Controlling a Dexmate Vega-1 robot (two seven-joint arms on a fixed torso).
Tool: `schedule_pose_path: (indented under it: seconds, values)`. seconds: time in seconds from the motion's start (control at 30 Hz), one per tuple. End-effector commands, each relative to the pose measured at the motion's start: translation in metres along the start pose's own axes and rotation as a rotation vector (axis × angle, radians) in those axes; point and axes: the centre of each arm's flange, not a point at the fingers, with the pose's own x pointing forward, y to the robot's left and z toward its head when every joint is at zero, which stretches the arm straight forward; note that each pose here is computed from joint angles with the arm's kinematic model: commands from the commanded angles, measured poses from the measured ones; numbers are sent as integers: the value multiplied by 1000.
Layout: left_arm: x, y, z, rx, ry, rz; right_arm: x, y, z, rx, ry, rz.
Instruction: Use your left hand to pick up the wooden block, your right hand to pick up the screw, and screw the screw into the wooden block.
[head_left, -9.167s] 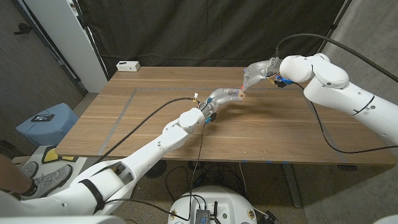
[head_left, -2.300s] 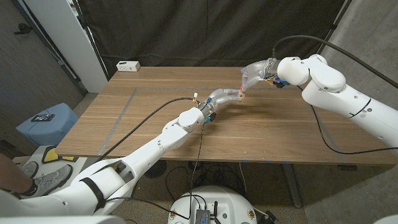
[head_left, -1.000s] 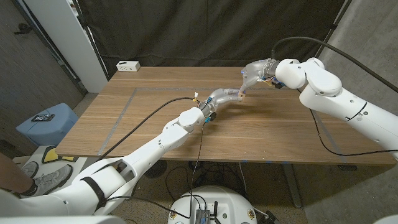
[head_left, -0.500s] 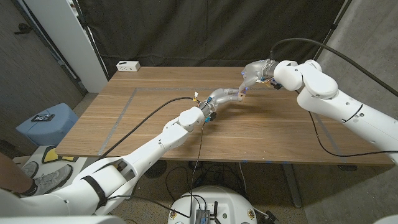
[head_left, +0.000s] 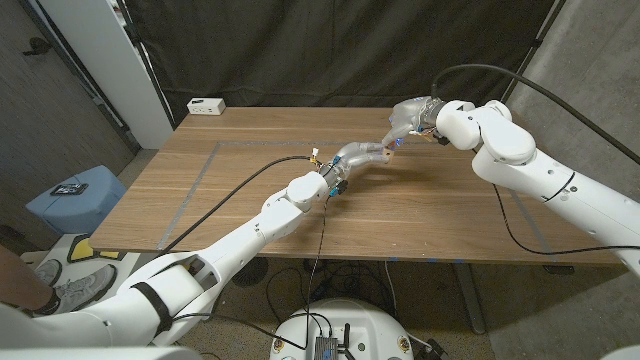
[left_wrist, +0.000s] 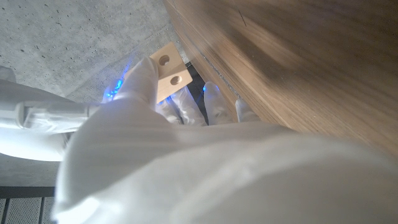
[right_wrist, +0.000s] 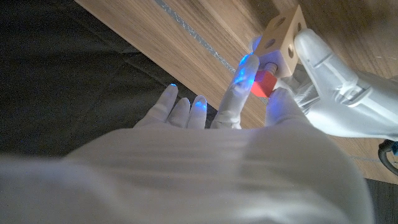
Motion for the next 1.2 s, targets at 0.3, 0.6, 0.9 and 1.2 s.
schedule_pose_path:
  seconds: [0.3,0.6,0.9,1.2]
  values:
    - [0,3,-2,-4,2,0,2,2,4,-5,37,-23]
    - [-2,5,-2,-5,1,-1,-2,-3,4,-18,36,27]
    - [-3,7,-1,-1,-4,-1,-3,-8,4,-24,28,65]
    - [-3,8,-2,-3,-1,-7,-4,-9,3,-29,14,92]
